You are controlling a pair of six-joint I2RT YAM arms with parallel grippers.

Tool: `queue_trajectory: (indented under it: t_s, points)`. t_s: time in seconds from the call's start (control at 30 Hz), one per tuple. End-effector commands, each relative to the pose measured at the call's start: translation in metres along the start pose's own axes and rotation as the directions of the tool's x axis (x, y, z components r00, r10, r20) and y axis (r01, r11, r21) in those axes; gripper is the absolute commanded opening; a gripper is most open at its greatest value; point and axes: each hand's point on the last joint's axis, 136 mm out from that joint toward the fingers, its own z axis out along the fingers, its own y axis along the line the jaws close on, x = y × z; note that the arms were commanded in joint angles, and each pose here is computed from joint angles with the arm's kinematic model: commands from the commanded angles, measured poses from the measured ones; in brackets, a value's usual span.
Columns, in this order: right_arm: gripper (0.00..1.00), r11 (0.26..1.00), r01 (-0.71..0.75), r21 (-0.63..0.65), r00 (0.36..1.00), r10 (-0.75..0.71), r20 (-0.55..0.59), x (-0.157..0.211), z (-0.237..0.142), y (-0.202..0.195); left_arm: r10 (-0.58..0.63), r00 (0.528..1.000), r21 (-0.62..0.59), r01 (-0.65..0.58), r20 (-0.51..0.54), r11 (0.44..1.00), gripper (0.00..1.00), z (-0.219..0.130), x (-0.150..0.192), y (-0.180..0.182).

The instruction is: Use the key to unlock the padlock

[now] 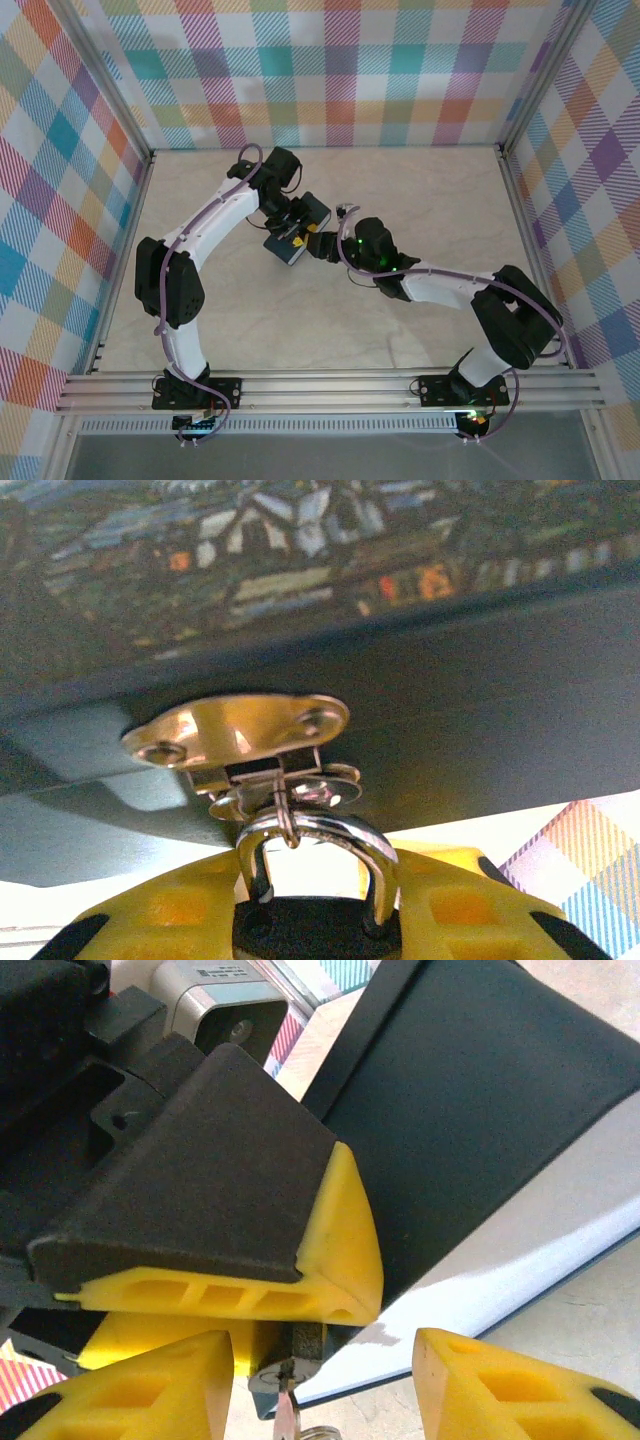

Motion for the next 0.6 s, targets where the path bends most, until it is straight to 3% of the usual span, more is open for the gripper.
queue_trajectory:
  t_s: [0.0, 0.1, 0.2, 0.27, 0.37, 0.57]
  points:
    - [0.5, 0.998, -0.015, -0.069, 1.0, 0.017, 0.022, -0.01, 0.007, 0.019, 0.017, 1.0, 0.056, -0.016, -0.016, 0.998, 0.05, -0.011, 0.012, -0.01]
    - [0.47, 0.997, -0.023, -0.076, 1.0, 0.024, 0.012, -0.011, 0.011, 0.022, 0.019, 1.0, 0.067, -0.018, -0.018, 0.998, 0.05, -0.013, 0.014, -0.013]
    - [0.22, 0.997, -0.027, -0.07, 1.0, 0.027, -0.006, -0.01, 0.016, 0.021, 0.019, 1.0, 0.075, -0.018, -0.018, 0.997, 0.06, -0.015, 0.015, -0.015]
    - [0.1, 0.998, -0.022, -0.066, 1.0, 0.022, -0.007, -0.008, 0.016, 0.018, 0.029, 1.0, 0.058, -0.029, -0.005, 0.998, 0.15, -0.017, 0.013, -0.012]
    - [0.04, 0.999, 0.003, -0.047, 1.0, -0.004, -0.021, -0.005, 0.01, 0.014, 0.076, 0.996, -0.032, -0.074, 0.052, 0.997, 0.31, -0.022, 0.002, 0.005]
    - [0.03, 0.999, 0.04, -0.004, 0.996, -0.04, -0.077, -0.002, -0.003, 0.005, 0.08, 0.993, -0.062, -0.075, 0.082, 0.995, 0.4, -0.028, -0.011, 0.025]
